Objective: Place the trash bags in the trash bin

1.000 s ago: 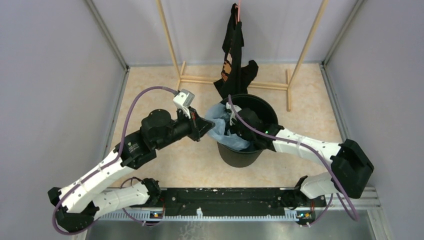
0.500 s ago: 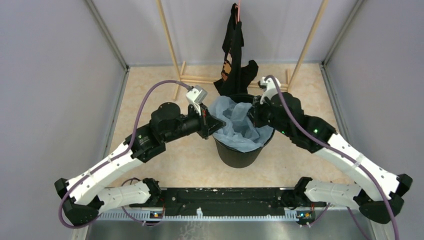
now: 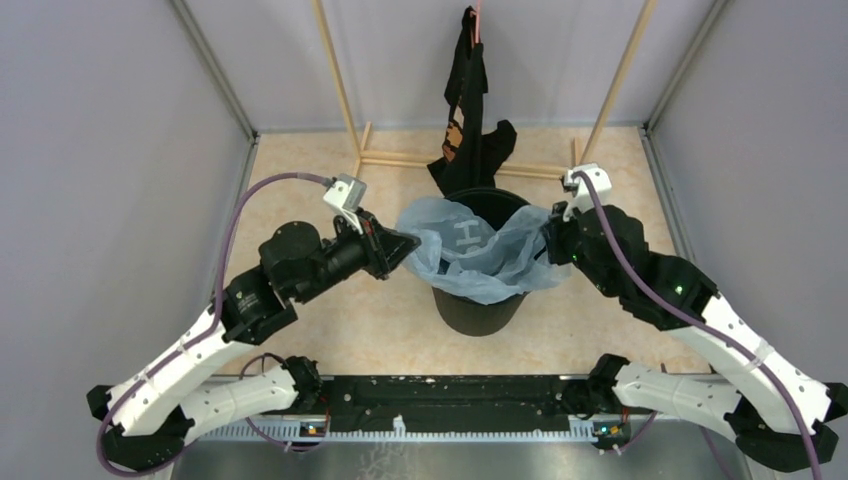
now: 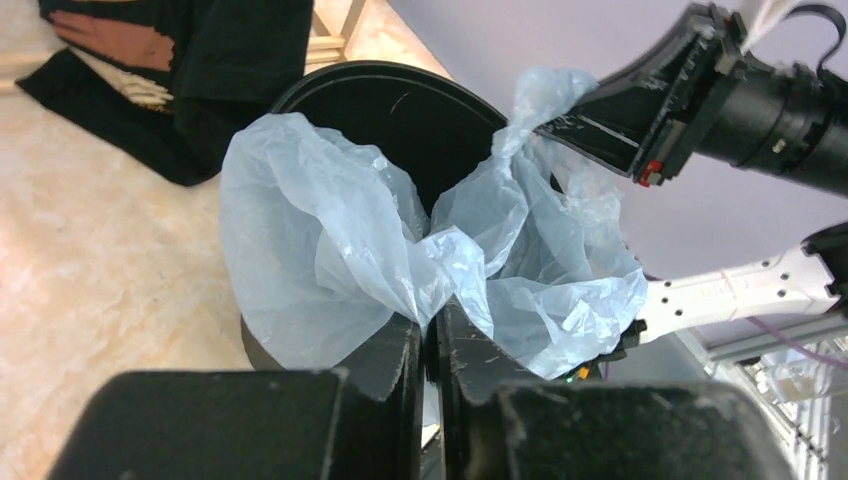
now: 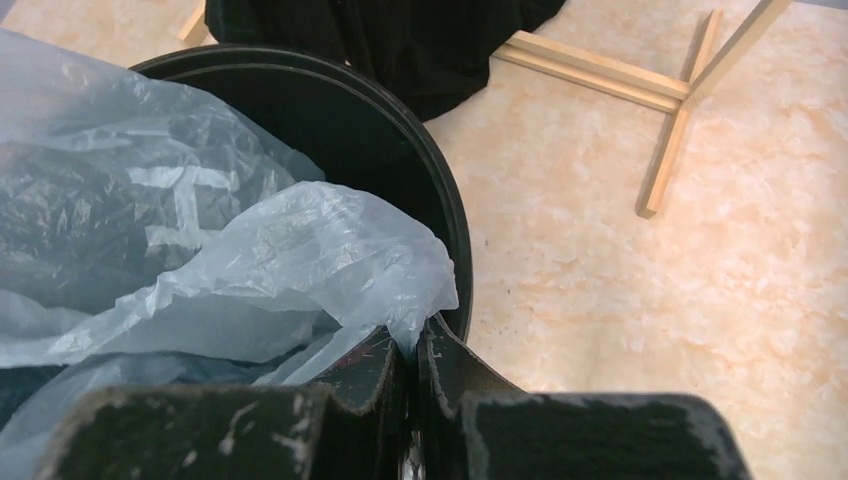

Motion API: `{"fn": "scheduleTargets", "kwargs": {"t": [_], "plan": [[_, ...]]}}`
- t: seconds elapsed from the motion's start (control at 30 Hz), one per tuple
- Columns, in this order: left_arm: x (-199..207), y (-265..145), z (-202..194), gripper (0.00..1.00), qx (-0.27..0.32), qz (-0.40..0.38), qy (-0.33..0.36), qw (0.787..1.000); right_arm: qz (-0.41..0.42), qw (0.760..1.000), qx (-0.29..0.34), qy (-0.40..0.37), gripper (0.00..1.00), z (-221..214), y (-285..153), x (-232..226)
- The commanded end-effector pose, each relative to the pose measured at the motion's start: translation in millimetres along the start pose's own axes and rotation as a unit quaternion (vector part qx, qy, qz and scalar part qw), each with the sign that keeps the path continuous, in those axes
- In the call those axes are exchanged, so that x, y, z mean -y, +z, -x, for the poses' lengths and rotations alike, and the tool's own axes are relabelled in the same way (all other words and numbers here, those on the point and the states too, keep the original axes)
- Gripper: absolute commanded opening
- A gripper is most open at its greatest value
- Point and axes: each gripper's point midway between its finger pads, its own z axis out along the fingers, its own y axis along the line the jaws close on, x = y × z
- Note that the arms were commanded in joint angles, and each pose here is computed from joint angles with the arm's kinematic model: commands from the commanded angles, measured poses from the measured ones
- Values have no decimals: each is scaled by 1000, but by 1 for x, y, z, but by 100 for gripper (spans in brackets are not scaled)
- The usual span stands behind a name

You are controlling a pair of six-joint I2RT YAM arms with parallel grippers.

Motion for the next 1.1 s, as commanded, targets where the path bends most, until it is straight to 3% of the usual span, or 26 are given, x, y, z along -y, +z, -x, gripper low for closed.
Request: {"fn": "scheduleTargets", "kwargs": {"t": [0.0, 0.07, 0.13, 0.27, 0.37, 0.47, 0.57, 0.7, 0.83, 0.9, 0.93, 1.07], "plan": [[-6, -17, 20, 23, 29, 36, -30, 999, 14, 1000, 18, 17, 4, 3, -15, 4], [-3, -25, 29, 42, 39, 36, -36, 998, 31, 999, 21, 27, 4, 2, -19, 0], [0, -32, 37, 52, 46, 35, -37, 998, 47, 998, 25, 35, 4, 2, -22, -3], [7, -41, 46, 82, 37, 35, -41, 998, 56, 997, 27, 42, 5, 0, -24, -5], [23, -37, 41, 94, -7, 5, -40, 999, 61, 997, 26, 42, 5, 1, -26, -6], [43, -27, 30, 95, -60, -37, -37, 997, 63, 997, 28, 42, 6, 2, -27, -6], [36, -10, 21, 88, -96, -10, -27, 995, 65, 996, 35, 45, 8, 4, -29, -6], [22, 5, 16, 66, -113, 32, -4, 993, 69, 996, 37, 48, 8, 4, -31, -6], [4, 12, 10, 56, -113, 72, 8, 991, 68, 996, 35, 49, 9, 0, -32, -4], [4, 15, 9, 38, -110, 68, 10, 992, 67, 996, 36, 49, 9, -1, -33, -3], [4, 16, 12, 25, -105, 69, 12, 992, 65, 996, 36, 48, 9, -1, -33, -2], [-5, 13, 38, 6, -49, 98, 31, 994, 38, 998, 41, 36, 9, -2, -34, 10]]}}
